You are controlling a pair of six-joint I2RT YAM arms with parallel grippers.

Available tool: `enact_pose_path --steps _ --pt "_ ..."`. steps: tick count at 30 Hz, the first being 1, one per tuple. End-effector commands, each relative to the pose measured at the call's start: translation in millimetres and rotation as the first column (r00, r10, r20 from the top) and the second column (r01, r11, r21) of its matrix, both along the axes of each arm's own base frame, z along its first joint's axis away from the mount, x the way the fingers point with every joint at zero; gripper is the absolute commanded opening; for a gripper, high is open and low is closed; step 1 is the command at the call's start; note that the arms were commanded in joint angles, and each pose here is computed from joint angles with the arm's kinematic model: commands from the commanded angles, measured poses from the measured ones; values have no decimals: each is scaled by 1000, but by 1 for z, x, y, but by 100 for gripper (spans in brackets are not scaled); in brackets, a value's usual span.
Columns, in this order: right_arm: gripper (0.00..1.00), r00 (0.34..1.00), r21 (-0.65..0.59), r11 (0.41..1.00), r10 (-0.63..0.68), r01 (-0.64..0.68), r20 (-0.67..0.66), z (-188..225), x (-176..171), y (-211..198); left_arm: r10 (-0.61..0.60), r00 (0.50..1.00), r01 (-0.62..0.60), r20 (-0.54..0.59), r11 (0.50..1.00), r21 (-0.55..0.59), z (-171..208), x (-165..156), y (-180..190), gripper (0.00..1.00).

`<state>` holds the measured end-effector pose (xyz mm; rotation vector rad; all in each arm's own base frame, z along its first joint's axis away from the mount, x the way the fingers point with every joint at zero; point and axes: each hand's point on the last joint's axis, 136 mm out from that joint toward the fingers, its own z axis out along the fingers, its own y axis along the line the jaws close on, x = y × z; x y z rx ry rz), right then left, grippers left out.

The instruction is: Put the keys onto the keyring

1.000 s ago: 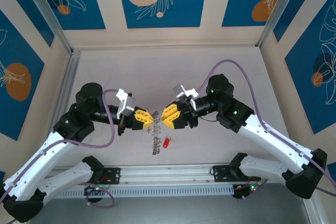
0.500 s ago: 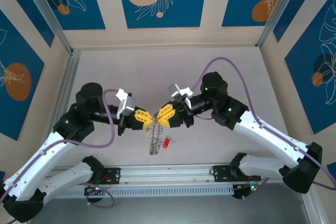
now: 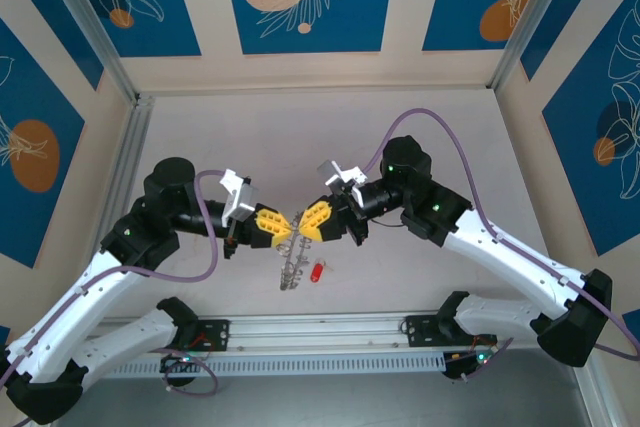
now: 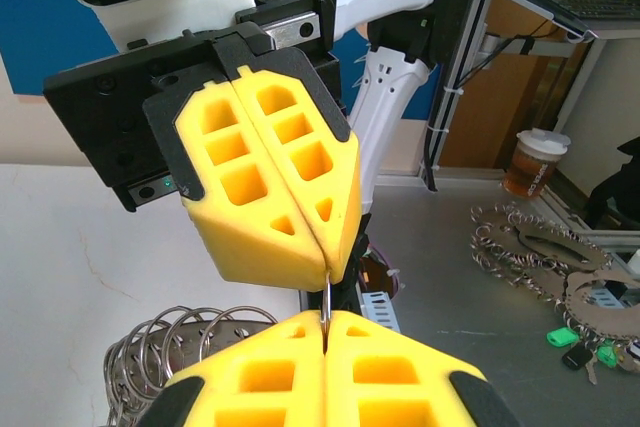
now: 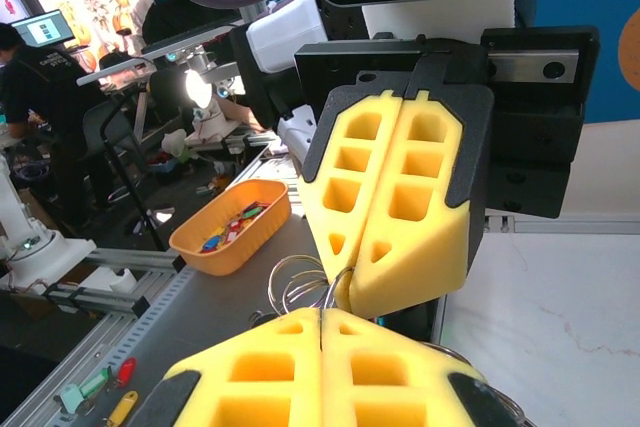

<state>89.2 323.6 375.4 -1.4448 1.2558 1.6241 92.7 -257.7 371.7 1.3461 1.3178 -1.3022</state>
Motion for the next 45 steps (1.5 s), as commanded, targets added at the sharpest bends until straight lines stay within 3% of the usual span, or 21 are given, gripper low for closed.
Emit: enact_pose_path --steps 1,11,23,45 --pt "0 999 23 999 34 -34 20 11 -6 0 -26 999 28 44 999 -40 14 -4 2 0" --pt "0 996 11 996 85 -85 -41 12 -1 0 -64 995 70 82 995 -70 22 -13 4 0" --pt "0 996 -4 1000 -7 7 -93 11 23 5 -70 993 75 98 996 -48 20 -15 2 0" --pt "0 992 -26 1000 -2 -1 -129 10 24 6 -75 988 71 135 997 33 13 -19 -4 0"
